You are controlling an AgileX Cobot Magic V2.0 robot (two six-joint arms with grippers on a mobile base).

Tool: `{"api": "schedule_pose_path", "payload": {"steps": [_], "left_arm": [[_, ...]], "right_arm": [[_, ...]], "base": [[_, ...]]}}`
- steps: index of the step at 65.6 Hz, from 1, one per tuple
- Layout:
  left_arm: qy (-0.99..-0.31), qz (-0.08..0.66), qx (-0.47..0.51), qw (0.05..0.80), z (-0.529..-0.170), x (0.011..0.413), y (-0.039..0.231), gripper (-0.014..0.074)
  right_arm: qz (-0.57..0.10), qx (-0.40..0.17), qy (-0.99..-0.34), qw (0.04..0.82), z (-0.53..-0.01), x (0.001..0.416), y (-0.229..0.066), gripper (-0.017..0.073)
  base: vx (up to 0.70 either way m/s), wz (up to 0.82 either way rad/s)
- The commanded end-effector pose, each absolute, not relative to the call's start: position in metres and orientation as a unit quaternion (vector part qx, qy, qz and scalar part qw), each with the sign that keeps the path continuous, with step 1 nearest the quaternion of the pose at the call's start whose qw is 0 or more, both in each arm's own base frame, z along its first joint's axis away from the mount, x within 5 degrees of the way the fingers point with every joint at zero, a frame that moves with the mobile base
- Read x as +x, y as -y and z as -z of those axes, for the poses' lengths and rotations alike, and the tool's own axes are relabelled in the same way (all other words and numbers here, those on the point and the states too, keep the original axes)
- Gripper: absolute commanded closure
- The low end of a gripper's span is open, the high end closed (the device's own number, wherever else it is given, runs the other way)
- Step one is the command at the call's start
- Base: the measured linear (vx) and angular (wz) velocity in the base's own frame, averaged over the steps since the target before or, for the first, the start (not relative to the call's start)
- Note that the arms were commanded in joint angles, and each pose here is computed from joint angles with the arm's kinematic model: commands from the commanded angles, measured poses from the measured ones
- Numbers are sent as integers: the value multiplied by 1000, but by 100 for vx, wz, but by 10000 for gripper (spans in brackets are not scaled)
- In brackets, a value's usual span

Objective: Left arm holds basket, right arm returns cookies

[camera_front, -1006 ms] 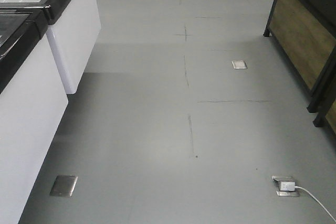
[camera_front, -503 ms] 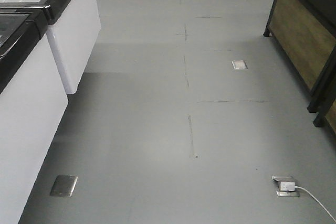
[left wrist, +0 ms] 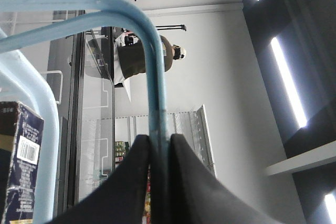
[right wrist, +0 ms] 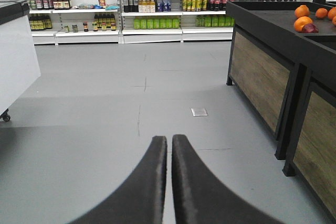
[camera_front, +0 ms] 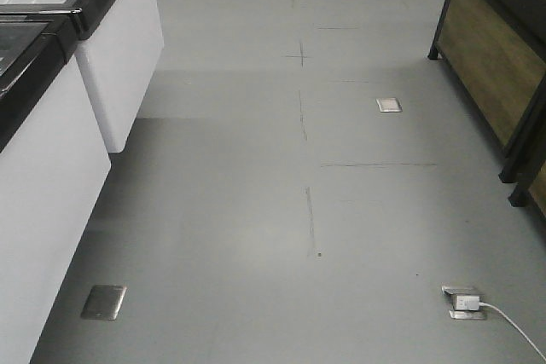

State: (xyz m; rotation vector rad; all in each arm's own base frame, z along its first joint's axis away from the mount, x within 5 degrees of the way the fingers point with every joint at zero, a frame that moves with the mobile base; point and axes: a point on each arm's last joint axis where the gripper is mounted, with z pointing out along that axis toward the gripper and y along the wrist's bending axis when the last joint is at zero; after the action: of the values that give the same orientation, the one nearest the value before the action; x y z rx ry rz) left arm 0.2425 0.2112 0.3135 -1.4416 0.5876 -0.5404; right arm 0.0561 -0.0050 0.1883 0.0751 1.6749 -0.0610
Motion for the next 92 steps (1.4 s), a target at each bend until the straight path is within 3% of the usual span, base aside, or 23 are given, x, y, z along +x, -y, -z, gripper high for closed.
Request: {"api": "schedule_pose_path", "payload": {"steps": [1,52,92], "left_arm": [[-255,239,-597,723,-337,240,-210,601],[-218,313,-530,757,-358,238,-201,598],[-184,453,-482,728,-373,253,-168,598]], "right_arm": [[31,29,-720,693,-189,56,5,568],[31,29,-720,693,-189,56,5,568],[31,29,-720,693,-189,56,5,568]], "base": [[0,0],[0,0],[0,0]]}}
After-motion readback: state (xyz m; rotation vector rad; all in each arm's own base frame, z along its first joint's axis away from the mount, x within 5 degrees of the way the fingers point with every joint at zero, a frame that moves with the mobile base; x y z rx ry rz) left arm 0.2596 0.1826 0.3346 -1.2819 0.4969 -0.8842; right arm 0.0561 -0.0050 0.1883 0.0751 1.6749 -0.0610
